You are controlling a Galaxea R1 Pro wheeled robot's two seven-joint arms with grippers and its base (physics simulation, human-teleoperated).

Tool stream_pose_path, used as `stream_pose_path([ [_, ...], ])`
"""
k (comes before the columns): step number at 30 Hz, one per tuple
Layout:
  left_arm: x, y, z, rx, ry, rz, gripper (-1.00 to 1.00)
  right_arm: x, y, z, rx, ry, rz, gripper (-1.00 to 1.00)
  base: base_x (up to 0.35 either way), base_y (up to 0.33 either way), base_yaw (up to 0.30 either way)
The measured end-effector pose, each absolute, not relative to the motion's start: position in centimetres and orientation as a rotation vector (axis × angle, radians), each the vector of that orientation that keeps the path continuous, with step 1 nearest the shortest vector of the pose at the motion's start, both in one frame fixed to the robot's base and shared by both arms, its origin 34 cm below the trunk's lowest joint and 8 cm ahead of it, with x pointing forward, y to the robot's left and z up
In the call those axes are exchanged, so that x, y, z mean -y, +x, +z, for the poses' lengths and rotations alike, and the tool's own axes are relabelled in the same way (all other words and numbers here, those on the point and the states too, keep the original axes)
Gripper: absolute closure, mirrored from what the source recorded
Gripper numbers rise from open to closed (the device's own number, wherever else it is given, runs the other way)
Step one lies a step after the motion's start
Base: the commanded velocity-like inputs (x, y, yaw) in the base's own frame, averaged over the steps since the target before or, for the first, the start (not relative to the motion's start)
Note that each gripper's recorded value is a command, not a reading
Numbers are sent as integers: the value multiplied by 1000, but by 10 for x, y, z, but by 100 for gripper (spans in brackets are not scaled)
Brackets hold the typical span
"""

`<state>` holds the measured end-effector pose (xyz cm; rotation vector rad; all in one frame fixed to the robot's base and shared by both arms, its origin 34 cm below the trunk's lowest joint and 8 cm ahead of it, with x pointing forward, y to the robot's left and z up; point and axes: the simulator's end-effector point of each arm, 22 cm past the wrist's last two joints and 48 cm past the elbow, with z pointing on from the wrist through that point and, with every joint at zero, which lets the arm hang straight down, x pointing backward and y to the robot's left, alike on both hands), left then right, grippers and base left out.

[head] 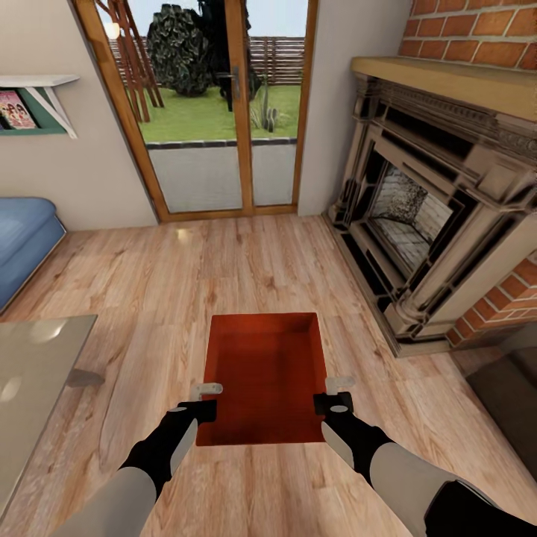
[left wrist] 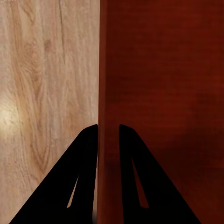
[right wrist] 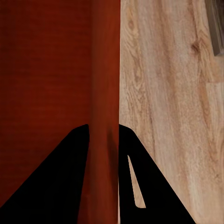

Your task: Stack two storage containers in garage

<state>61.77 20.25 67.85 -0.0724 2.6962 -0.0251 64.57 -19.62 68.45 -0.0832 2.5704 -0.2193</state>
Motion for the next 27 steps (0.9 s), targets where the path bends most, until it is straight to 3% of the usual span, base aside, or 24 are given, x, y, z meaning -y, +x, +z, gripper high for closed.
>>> stream_pose_path([
  [27,-202,631,700,-2654,-71,-26,100,197,659,708,-2528,-78,-219,100,0,0,0],
])
